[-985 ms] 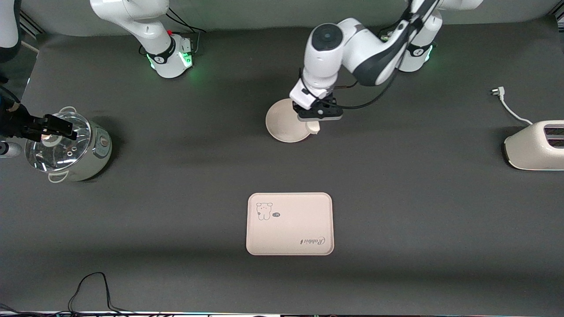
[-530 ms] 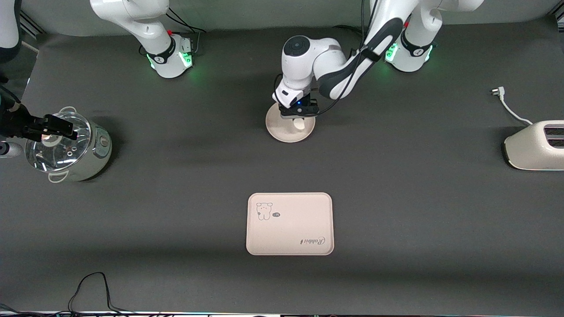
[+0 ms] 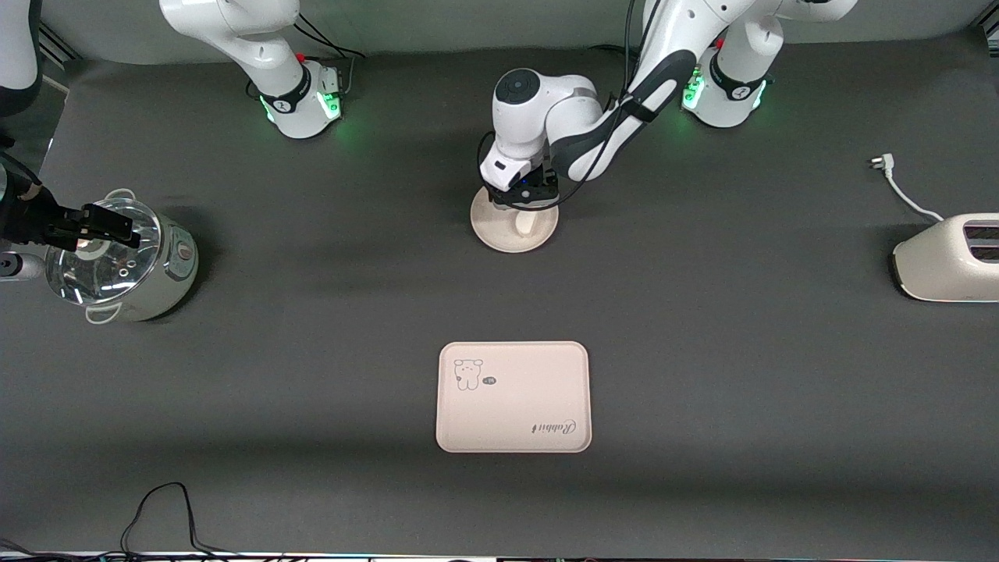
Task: Place bun in plate and plate on tray
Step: 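Carry the bun with the left gripper over the white plate, then release the bun onto the plate while the right gripper reaches the plate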
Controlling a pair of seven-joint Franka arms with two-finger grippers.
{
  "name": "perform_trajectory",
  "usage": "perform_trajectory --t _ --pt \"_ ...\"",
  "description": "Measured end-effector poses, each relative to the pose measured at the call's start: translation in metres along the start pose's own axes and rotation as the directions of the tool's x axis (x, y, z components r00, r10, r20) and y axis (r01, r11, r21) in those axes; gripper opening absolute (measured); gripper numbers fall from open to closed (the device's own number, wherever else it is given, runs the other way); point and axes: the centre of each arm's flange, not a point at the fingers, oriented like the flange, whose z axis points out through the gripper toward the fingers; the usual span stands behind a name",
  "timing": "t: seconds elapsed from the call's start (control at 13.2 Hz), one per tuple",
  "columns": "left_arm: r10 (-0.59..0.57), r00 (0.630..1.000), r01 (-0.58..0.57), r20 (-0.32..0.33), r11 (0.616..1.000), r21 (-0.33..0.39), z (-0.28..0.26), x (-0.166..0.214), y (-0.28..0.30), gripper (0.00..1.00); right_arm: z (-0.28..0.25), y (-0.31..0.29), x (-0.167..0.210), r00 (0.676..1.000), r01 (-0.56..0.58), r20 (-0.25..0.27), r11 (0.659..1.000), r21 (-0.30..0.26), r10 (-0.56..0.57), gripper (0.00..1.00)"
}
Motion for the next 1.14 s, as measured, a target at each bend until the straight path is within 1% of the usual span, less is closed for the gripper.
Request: perform_trajectory --t 0.15,0.3,0.45,0.53,0.61,0.83,0.98,1.06,1.14 --pt "0.003 1.0 -0.002 -0.007 1.0 0.021 -0.001 0.005 -0.002 1.0 0.0 0.0 0.0 1.0 0.0 0.0 1.0 0.0 0.0 1.0" --pt "0.021 0.999 -0.02 -0.024 0.999 0.037 -0.011 0.023 -0.001 1.0 0.0 0.0 0.0 1.0 0.0 0.001 1.0 0.0 0.0 1.0" --pt "0.042 0.998 -0.04 -0.049 0.998 0.04 -0.033 0.058 -0.001 1.0 0.001 -0.002 0.0 1.0 0.004 0.003 1.0 0.0 -0.004 1.0" --pt "0.048 0.998 -0.046 -0.051 0.998 0.042 -0.045 0.078 -0.002 1.0 0.003 -0.009 0.0 1.0 0.003 0.006 1.0 -0.001 -0.003 1.0" --pt "0.051 0.998 -0.049 -0.038 0.998 0.039 -0.06 0.103 -0.005 0.99 0.004 -0.021 0.0 1.0 -0.009 0.009 1.0 -0.003 0.009 1.0" --pt "0.046 0.999 -0.046 -0.004 0.999 0.014 -0.109 0.186 -0.029 1.0 0.005 -0.096 -0.008 1.0 -0.023 0.013 1.0 -0.015 0.023 1.0" --pt "0.061 0.998 -0.061 0.029 0.998 0.027 -0.147 0.233 -0.058 1.0 0.006 -0.157 -0.018 1.0 -0.021 0.01 0.999 -0.026 0.021 1.0" --pt "0.064 0.997 -0.065 0.035 0.998 0.029 -0.168 0.254 -0.076 1.0 0.007 -0.183 -0.024 1.0 -0.015 0.008 0.999 -0.029 0.015 1.0" --pt "0.065 0.998 -0.065 0.025 0.998 0.025 -0.191 0.273 -0.098 1.0 0.007 -0.204 -0.03 1.0 -0.016 0.006 1.0 -0.024 0.017 1.0"
